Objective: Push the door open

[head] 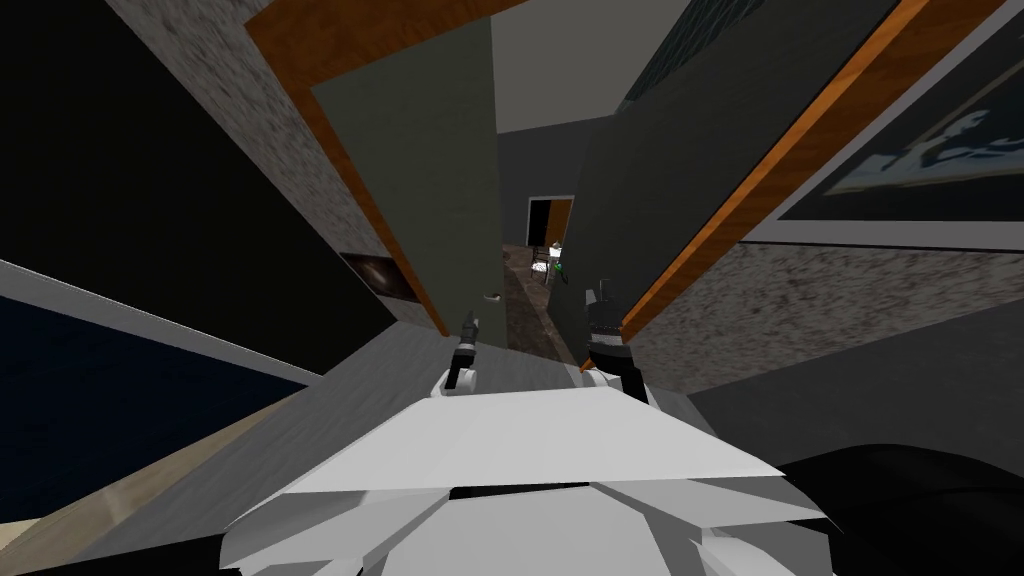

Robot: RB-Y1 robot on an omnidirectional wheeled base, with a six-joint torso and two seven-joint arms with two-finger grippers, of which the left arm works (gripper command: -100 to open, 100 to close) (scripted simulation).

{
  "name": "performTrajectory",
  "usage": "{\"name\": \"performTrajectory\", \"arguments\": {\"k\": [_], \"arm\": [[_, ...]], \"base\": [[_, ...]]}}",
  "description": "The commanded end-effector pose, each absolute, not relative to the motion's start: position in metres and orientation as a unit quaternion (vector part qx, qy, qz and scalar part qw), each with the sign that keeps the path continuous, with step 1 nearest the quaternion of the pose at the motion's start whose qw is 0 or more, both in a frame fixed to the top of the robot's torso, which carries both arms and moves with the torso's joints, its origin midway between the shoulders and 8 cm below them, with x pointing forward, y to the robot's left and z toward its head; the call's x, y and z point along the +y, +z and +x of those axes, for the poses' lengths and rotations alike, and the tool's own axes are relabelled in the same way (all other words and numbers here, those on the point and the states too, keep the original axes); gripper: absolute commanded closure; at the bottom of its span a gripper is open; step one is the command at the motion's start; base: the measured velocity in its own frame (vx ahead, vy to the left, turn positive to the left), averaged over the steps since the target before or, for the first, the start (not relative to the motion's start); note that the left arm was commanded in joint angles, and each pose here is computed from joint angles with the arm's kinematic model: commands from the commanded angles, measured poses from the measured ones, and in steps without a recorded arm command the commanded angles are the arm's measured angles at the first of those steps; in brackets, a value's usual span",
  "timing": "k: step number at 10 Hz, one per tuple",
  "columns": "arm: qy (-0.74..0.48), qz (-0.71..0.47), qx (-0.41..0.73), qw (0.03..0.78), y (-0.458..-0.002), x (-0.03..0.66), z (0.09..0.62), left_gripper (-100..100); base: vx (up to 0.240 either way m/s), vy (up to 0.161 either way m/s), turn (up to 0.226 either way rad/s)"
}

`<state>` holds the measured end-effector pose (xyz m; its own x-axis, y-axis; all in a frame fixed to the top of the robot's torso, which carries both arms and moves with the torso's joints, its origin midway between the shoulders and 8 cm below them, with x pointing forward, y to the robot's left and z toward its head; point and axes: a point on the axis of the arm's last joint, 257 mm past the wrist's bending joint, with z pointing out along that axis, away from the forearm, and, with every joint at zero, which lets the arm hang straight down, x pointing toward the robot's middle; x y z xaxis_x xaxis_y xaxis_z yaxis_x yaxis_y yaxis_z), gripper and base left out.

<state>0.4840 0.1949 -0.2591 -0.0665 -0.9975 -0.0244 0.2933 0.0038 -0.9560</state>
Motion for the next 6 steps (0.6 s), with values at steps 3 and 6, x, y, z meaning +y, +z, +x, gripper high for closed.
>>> {"name": "performTrajectory", "arguments": {"k": [3,6], "arm": [[-0.575,-0.41,0.46,0.537,-0.287,0.186,0.487,-100],[-0.57,-0.418,0.475,0.524,-0.306,0.178,0.489,-100]], "base": [[0.048,0.056,-0.06],[0.06,0.06,-0.054]]}}
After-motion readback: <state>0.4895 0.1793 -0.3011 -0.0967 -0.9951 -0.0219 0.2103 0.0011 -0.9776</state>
